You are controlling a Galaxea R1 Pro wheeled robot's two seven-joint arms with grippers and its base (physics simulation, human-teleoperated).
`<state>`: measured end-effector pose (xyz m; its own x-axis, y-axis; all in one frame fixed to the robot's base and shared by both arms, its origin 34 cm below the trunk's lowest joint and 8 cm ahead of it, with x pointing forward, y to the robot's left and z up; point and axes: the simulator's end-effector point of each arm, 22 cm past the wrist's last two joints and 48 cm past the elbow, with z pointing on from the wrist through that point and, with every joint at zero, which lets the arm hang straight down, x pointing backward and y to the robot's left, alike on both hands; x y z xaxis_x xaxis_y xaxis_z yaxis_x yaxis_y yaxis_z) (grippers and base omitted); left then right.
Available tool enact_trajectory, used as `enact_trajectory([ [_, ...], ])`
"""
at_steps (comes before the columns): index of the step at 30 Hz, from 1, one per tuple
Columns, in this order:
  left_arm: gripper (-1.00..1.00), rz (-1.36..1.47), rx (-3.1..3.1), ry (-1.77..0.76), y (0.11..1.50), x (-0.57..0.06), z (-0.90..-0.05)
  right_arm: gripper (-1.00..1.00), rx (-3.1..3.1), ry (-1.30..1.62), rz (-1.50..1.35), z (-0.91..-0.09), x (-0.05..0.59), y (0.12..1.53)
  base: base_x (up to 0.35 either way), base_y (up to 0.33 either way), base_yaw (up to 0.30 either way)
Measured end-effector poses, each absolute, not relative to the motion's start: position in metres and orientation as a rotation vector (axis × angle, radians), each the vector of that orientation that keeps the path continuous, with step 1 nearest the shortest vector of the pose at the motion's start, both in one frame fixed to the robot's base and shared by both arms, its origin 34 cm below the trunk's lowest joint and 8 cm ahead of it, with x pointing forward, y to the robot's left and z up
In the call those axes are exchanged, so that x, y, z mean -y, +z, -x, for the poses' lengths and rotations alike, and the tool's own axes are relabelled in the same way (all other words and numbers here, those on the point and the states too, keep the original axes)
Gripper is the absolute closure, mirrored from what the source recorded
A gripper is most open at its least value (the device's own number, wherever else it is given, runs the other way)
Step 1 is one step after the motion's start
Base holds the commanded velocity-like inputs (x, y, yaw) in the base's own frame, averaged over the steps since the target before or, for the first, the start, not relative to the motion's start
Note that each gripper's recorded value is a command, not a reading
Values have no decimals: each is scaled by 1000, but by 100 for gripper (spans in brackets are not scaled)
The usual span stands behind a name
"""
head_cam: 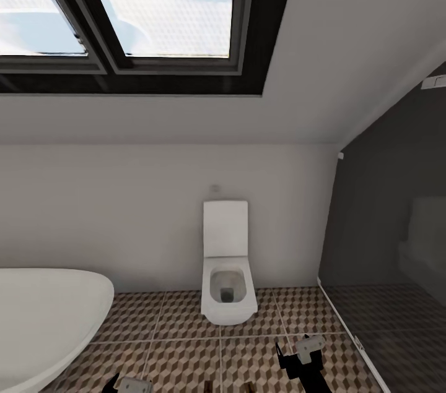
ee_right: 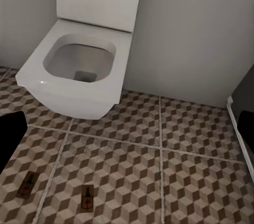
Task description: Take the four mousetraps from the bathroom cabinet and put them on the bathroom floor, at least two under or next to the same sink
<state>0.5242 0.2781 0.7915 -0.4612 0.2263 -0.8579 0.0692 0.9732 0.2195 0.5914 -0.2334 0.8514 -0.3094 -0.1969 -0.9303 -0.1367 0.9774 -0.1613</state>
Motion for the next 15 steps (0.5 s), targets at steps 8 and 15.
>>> enact_trajectory([
  [8,-100,-209,-2049,185,791,-278,-524,-100,-1892,-60,242,-591,233,851,0,0,0],
  [15,-100,-209,-2049,184,791,-277,-524,-100,-1892,-57,242,-591,232,851,0,0,0],
])
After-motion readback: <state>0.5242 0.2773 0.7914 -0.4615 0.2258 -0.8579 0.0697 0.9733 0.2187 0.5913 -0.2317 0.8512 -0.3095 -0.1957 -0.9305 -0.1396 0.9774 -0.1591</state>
